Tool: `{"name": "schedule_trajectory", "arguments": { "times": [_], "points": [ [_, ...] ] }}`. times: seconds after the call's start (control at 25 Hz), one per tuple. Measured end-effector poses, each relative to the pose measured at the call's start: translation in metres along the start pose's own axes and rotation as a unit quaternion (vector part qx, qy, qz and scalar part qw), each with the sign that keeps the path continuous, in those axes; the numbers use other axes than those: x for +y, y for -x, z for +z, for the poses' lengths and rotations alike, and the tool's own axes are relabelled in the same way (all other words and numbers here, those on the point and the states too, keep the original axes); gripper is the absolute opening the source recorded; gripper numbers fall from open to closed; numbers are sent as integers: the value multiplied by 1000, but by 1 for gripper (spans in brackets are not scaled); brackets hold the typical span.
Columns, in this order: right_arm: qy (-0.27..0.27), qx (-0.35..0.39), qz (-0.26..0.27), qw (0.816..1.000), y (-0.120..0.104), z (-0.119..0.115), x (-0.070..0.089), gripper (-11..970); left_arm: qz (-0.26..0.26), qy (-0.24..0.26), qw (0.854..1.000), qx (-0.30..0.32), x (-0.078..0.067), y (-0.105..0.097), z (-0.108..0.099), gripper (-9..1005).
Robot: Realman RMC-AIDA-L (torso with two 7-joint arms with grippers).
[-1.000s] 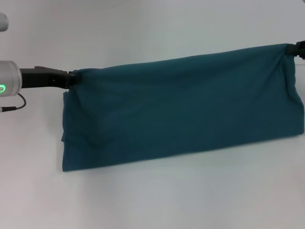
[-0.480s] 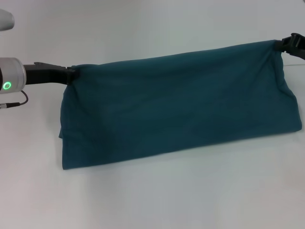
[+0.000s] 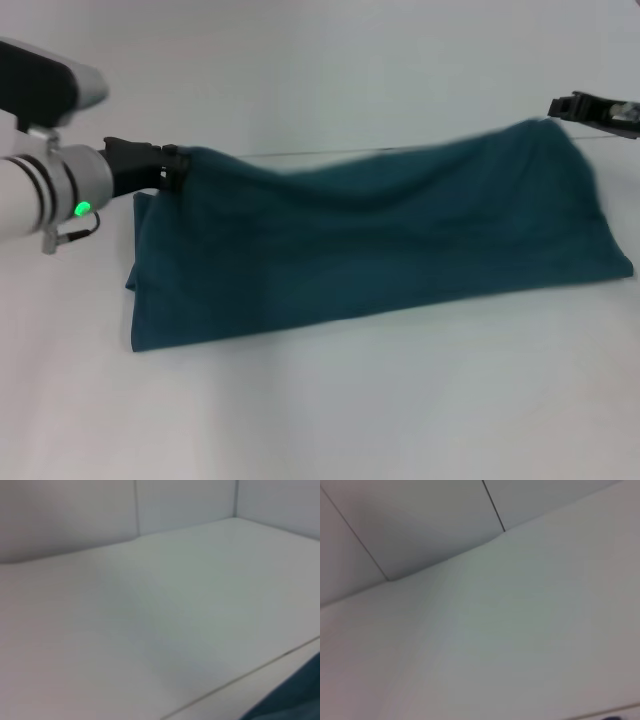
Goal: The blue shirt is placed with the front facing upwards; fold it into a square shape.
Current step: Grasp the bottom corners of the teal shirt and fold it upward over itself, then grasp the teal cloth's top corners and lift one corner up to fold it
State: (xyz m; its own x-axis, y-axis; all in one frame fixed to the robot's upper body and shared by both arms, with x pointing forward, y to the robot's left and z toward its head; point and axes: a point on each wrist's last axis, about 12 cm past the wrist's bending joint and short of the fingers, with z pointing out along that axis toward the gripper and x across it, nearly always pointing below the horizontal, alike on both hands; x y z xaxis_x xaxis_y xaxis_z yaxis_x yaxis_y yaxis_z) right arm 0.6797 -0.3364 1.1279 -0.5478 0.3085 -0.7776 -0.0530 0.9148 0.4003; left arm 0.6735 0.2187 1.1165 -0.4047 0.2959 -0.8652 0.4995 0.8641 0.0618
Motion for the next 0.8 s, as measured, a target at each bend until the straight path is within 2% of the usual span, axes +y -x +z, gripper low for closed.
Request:
{"name": "schedule_trajectory", "arguments": {
  "times": [0.08, 0.2, 0.28, 0.48, 0.6, 0.68, 0.8],
  "points": [
    [-16, -8, -24, 1000, -4, 7, 6, 212, 15, 20, 1000, 2, -7, -3, 6, 148],
    [-24, -18, -34, 999, -3, 10, 10, 217, 29, 22, 999, 12, -14, -5, 12, 184],
    [-21, -24, -35, 999, 1, 9, 11, 298, 30, 26, 999, 11, -13, -4, 11, 218],
    [-2, -27, -53, 998, 3, -1, 6, 521, 0, 49, 999, 1, 5, -10, -2, 304],
    [20, -33, -75, 996, -9, -10, 7, 674, -54, 24, 998, 6, 9, -17, -13, 378],
    [32, -41, -82, 995, -20, -15, 7, 699, -100, 1, 995, 13, 13, -19, -22, 457],
    [49, -50, -75, 995, -35, -23, 4, 735, -187, -33, 980, 53, 24, -22, -36, 576]
  ]
}}
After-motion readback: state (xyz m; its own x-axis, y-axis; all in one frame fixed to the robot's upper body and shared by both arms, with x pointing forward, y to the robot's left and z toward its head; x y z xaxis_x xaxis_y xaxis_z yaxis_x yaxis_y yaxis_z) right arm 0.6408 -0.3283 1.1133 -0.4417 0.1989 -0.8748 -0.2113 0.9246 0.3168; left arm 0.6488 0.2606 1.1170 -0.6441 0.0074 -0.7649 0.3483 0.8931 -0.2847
